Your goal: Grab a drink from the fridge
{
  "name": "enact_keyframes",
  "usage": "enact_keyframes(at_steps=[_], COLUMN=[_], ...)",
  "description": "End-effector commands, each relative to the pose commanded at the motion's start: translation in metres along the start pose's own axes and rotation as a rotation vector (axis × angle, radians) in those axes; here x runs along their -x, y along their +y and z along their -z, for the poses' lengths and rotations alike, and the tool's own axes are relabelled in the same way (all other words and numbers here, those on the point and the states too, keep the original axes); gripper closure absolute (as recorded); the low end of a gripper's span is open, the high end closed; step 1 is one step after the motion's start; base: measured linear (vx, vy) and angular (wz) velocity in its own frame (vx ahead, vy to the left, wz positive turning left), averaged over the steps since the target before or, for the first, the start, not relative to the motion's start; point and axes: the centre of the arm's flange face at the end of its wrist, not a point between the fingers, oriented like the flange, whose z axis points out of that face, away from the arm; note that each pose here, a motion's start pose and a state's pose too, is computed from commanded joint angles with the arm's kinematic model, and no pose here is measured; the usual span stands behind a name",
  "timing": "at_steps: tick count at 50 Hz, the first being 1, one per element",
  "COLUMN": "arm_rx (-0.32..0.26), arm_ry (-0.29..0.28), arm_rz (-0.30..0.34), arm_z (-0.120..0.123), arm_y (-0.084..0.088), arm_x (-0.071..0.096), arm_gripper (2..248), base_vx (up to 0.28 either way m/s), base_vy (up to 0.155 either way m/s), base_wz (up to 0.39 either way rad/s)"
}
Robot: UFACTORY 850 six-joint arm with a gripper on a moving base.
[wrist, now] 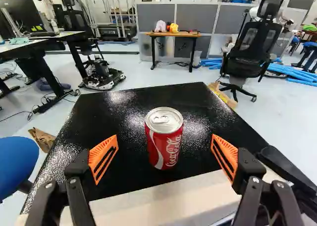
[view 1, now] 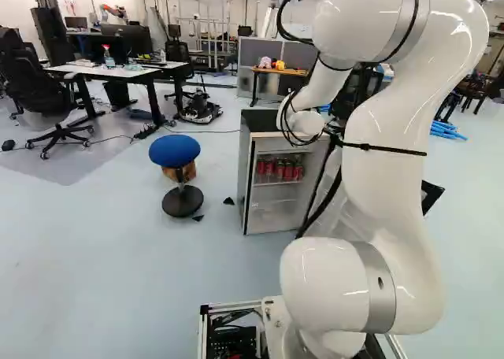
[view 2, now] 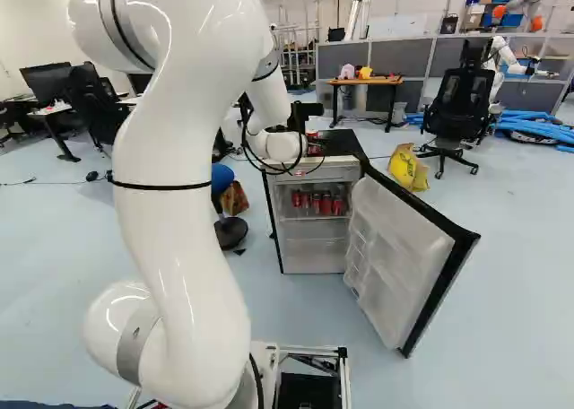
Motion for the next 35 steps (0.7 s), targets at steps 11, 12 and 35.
enact_keyframes(at_steps=[11,12,35], arm_rx=[0.006,0.007,0.047], arm_ry=[-0.012,-0.013,-0.026], arm_rz=[-0.002,-0.003,-0.017], arm_z=[0.020,0.022,0.061], arm_y=[0.003,0.004,0.025], arm_x=[0.004,0.005,0.010], arm_gripper=[3,3,3], base_vx=[0.000,0.000,0.000], base_vy=[0.000,0.000,0.000], base_wz=[0.000,0.000,0.000])
